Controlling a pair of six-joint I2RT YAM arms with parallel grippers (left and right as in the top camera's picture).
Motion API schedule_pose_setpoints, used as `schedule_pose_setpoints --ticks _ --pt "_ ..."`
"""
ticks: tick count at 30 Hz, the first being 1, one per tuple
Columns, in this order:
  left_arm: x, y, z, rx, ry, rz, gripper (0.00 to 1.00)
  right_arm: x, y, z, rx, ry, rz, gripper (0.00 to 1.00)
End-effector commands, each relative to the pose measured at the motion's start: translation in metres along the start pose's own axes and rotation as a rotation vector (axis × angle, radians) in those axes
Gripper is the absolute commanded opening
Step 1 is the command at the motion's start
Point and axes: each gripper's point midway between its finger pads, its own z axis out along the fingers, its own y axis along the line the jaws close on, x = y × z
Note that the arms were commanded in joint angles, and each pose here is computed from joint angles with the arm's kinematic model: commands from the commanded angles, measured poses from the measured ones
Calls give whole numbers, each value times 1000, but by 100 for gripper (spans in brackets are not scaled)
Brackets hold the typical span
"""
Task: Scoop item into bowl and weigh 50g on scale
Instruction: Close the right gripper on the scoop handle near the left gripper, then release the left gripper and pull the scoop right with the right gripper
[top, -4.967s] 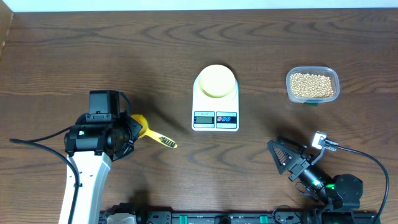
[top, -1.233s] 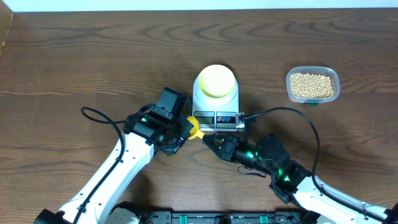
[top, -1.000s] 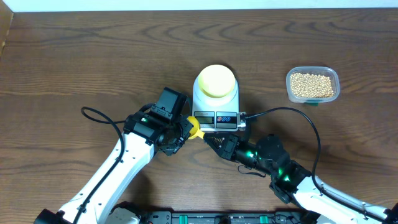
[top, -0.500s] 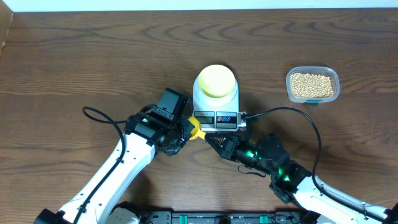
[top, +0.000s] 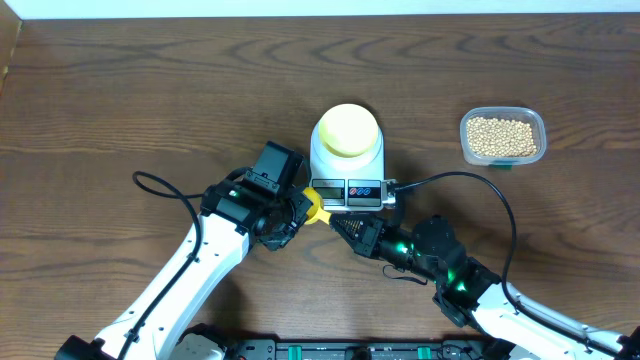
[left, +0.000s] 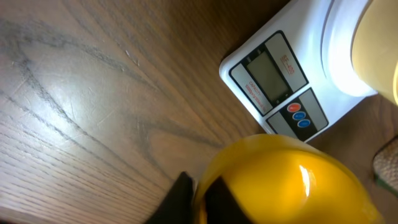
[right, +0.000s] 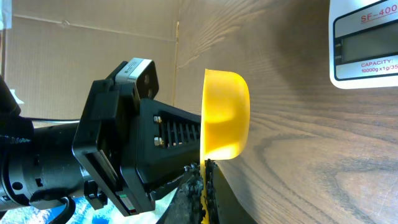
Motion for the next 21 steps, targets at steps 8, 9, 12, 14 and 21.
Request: schedule_pose_setpoints --ticks 8,9,12,14,21 --pt "-2 -2 -2 5 -6 1 52 6 -8 1 39 32 -163 1" --pt "-6 -1 -2 5 -13 6 54 7 -9 1 44 39 -189 1" --pt "-16 2 -4 4 -25 1 60 10 -11 1 42 60 -246 1" --pt "-21 6 -8 0 -30 -20 64 7 -21 -1 80 60 -238 1" --pt "-31 6 -26 55 -69 26 69 -3 -72 -20 250 114 -169 1"
